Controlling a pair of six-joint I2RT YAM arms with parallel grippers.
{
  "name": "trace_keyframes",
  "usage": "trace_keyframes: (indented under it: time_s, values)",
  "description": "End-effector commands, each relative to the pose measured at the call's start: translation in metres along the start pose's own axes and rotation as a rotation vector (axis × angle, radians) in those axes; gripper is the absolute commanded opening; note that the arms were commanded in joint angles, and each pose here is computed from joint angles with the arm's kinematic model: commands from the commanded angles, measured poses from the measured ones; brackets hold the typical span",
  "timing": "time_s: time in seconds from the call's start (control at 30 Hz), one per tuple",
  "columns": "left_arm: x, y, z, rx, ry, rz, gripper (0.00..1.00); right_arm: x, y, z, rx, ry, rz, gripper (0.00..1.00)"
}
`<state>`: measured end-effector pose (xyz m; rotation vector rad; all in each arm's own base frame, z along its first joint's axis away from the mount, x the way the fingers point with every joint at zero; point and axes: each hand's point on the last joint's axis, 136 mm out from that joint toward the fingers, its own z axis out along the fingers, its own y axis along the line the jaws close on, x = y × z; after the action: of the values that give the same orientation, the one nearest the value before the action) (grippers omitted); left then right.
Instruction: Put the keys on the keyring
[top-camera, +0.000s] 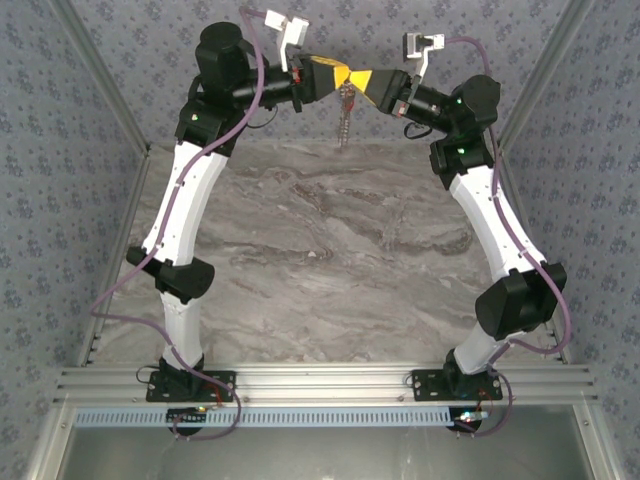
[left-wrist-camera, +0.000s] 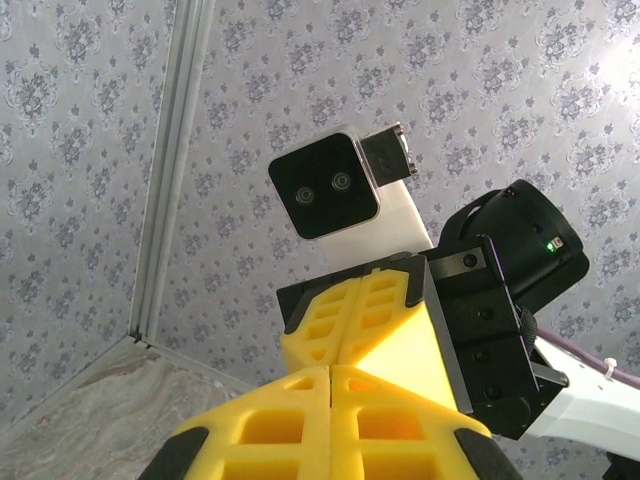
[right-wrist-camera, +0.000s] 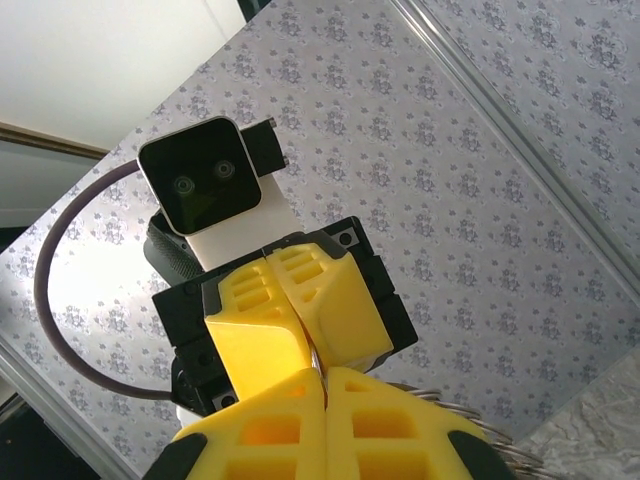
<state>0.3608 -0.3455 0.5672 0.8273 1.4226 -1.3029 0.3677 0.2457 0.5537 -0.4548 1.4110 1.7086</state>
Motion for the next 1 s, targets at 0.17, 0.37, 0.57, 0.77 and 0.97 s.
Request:
trace_keyframes:
  time_s: [0.17,0.37,0.57,0.77,0.97]
  values:
    - [-0.004,-0.01,-0.012,-0.03,0.014,0.086,0.33,0.009,0.001,-0.008,0.039,0.038,-0.024,0.0]
    - [0.009,-0.002,-0.027,-0.071,0.078,0.084,0.36,0.023,-0.014,-0.015,0.114,0.08,-0.026,0.0]
    - [0.026,0.016,-0.051,-0.148,0.1,0.034,0.36,0.035,-0.026,-0.02,0.167,0.111,-0.03,0.0]
    - [0.041,0.026,-0.083,-0.237,0.018,0.022,0.46,0.045,-0.032,-0.02,0.189,0.135,-0.026,0.0]
    - [0.065,0.02,-0.096,-0.237,0.032,-0.008,0.5,0.061,-0.039,-0.021,0.235,0.201,-0.046,0.0]
